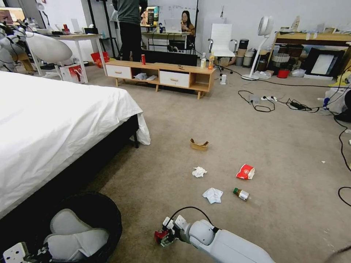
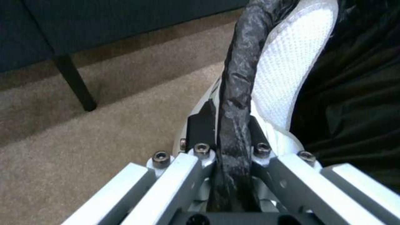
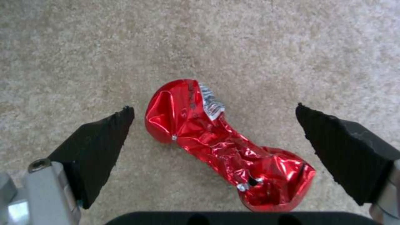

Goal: Pick up the trash bin and place the garbage on the floor into it.

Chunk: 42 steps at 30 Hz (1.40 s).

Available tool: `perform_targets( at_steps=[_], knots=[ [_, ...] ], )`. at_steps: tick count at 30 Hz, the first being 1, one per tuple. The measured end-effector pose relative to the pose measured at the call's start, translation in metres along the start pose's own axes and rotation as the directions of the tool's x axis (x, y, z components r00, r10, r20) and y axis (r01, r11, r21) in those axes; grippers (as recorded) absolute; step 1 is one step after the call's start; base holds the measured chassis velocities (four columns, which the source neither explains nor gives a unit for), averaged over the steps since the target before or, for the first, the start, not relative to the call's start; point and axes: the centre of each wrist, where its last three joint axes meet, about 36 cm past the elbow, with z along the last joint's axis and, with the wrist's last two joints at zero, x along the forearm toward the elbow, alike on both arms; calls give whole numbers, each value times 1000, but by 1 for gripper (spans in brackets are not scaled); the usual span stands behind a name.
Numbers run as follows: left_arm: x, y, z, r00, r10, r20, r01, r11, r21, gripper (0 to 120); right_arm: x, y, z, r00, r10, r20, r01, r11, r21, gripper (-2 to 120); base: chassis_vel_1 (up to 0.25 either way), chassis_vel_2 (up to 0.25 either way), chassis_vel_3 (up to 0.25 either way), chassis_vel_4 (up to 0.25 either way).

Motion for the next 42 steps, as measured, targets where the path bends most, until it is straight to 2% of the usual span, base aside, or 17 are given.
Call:
perform_targets(
  at_steps=[26,28,30,35,37,38,39,42],
  knots=[
    [3,1,3,1000,-6,-13,6,1000,-19,3,-35,-6,45,997,38,-66,-39,999,-6,97,0,0,0,0],
    [2,1,3,1000,-6,-14,6,1000,-19,3,-35,-4,46,997,35,-62,-35,999,-7,88,0,0,0,0],
    [1,1,4,1000,-7,-14,7,1000,-20,3,-34,-3,46,998,33,-60,-34,999,-7,87,0,0,0,0],
    [-1,1,5,1000,-7,-15,7,1000,-20,3,-31,-2,42,998,28,-47,-29,1000,-13,67,0,0,0,0],
    [-1,1,5,1000,-7,-15,7,1000,-20,3,-31,-2,42,998,28,-47,-29,1000,-13,67,0,0,0,0],
    [-2,1,5,1000,-7,-15,7,1000,-21,3,-30,-3,43,998,38,-47,-39,999,-14,56,0,0,0,0],
    [-2,1,5,1000,-7,-16,7,1000,-21,3,-29,-4,42,998,42,-45,-42,999,-14,51,0,0,0,0],
    [-3,2,5,1000,-7,-17,7,1000,-22,3,-27,-5,41,998,48,-41,-48,999,-14,51,0,0,0,0]
  ],
)
